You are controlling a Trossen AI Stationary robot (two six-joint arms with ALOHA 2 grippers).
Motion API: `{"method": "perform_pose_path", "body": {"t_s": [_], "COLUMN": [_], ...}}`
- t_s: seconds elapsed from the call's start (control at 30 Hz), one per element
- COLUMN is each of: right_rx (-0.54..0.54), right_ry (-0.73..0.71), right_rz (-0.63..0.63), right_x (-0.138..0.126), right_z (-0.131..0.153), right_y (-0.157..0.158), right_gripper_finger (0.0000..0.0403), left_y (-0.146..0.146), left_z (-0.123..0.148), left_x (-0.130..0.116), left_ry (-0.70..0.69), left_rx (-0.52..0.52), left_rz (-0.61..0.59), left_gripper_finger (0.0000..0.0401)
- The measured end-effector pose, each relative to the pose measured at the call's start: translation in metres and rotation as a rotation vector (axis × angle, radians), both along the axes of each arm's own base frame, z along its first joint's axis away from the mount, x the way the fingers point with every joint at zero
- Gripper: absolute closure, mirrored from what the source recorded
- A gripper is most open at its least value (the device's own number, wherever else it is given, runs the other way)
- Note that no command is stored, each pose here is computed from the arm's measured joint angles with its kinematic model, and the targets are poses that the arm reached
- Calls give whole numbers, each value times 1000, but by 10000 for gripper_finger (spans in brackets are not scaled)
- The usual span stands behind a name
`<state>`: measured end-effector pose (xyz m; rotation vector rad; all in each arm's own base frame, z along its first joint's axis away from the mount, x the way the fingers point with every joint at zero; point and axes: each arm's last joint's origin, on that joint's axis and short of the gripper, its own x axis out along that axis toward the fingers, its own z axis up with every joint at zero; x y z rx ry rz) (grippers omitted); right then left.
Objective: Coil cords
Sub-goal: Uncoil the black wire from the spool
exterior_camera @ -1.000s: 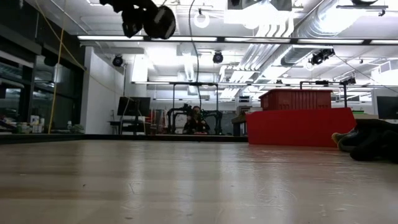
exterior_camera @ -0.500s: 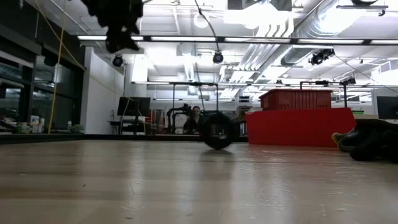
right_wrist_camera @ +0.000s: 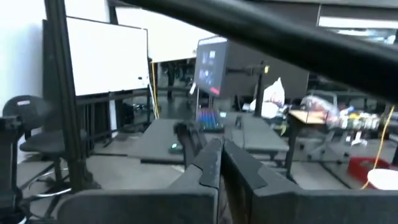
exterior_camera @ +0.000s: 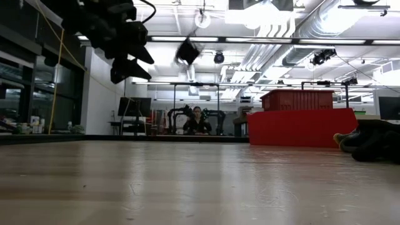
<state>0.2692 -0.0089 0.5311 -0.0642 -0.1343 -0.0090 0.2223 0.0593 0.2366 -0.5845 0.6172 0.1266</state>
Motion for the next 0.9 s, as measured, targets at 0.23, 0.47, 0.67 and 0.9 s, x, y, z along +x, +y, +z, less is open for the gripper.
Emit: {"method": "perform_pose_path", "body": {"t_s": [0.23, 0.47, 0.67, 0.9], "right_rx": [-41, -24, 89, 77], "right_ry": [-68, -47, 264, 203], "right_rz": [-51, -143, -93, -51], "right_x": [-20, -21, 12, 17], "right_z": [28, 26, -17, -11], "right_y": [-1, -3, -5, -3], "right_gripper_finger": [403, 403, 403, 403], "left_y": [0, 0, 0, 1], "left_z": [-1, -1, 0, 2], "left_x": [0, 0, 1, 2], "left_ry": [8, 8, -7, -34], "left_rx": [31, 34, 38, 47], "left_rz": [-27, -33, -33, -32], "left_gripper_finger": [206, 206, 206, 206]}}
